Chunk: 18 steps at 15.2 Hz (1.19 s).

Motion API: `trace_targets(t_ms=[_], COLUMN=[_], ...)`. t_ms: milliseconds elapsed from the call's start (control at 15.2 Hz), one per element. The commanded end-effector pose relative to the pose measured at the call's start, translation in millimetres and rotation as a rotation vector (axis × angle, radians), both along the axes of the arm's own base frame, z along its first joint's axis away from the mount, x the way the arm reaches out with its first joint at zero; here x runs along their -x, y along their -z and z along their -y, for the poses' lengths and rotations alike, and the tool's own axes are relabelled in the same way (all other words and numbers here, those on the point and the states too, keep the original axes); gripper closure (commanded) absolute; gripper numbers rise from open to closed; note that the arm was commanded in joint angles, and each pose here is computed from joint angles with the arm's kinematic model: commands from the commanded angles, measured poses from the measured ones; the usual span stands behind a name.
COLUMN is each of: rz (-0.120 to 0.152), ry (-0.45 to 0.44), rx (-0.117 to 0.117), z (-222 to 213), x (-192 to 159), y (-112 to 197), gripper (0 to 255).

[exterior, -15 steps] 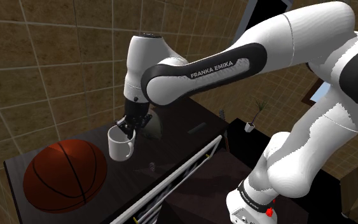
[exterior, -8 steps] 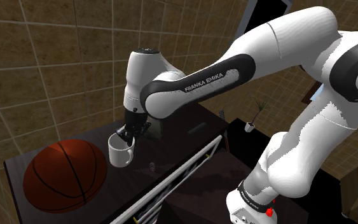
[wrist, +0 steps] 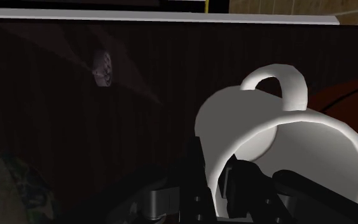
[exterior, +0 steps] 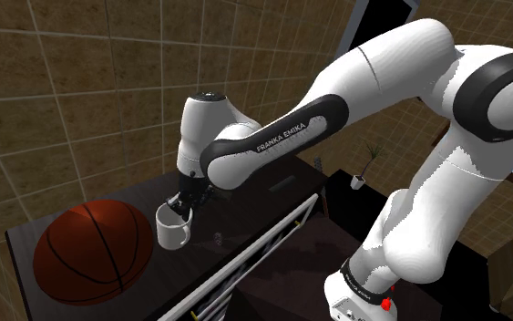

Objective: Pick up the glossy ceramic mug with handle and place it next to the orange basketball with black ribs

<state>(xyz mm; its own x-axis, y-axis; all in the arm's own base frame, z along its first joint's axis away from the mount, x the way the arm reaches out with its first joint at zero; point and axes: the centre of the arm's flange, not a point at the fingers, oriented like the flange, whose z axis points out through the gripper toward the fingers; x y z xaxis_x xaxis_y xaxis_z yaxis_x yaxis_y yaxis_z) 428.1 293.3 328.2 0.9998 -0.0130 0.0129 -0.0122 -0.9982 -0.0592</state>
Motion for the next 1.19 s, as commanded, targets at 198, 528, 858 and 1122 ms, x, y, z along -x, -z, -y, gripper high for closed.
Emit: trace_targets(t_ms=[198,528,858,1122], rz=[0.001,0.001,0.001,0.001], ry=[0.0,0.0,0.0,0.0], rx=[0.0,0.0,0.0,-0.001], z=[-1,-1,-1,-1], x=[0,0,0,0], y=[26,52,78,95], gripper=[255,255,255,255])
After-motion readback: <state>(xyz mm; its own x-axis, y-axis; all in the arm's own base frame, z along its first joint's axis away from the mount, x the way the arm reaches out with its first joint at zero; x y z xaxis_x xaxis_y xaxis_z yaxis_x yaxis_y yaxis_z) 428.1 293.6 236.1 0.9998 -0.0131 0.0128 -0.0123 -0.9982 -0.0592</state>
